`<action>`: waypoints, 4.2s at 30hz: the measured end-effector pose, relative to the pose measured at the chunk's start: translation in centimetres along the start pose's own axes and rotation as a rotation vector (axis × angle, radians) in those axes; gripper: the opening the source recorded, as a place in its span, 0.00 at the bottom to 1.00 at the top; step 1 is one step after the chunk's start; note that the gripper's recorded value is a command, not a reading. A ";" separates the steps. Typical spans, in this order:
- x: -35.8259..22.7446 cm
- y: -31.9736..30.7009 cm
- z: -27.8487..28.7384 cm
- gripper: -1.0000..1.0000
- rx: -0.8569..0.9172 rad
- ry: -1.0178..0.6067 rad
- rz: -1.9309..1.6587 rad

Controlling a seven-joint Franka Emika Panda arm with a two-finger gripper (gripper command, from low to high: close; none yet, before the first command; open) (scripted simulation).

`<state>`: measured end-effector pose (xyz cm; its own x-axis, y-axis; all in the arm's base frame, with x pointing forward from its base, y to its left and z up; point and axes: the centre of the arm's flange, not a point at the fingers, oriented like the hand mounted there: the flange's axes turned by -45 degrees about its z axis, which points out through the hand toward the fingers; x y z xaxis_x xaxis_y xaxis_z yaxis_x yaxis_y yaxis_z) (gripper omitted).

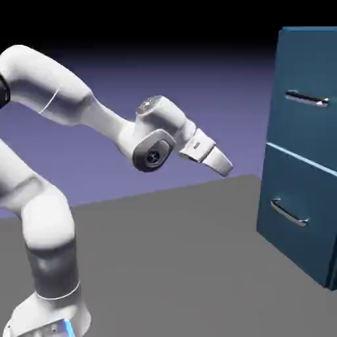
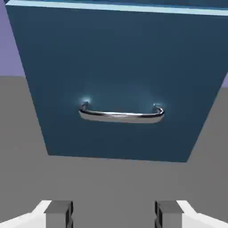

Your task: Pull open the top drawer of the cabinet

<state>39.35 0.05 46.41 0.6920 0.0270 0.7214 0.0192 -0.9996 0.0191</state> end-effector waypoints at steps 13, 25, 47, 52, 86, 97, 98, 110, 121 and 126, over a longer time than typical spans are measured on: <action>6.0 3.5 -0.7 0.50 -0.032 0.102 0.272; 9.6 4.9 0.2 0.50 0.021 0.204 0.524; 13.9 3.9 4.7 0.50 0.275 0.408 1.028; 15.2 3.2 5.7 0.50 0.354 0.460 1.154; 23.2 0.9 9.5 0.00 0.592 0.608 1.511; 20.6 0.9 6.8 0.00 0.592 0.608 1.509; 20.4 0.9 6.7 0.00 0.592 0.608 1.510; 18.5 0.8 4.6 0.00 0.593 0.608 1.510; 14.8 0.9 0.8 0.00 0.589 0.612 1.515; 12.1 0.7 -2.1 0.00 0.598 0.610 1.512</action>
<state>46.24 -0.36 56.63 0.0029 -1.0000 -0.0026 0.0053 0.0026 -1.0000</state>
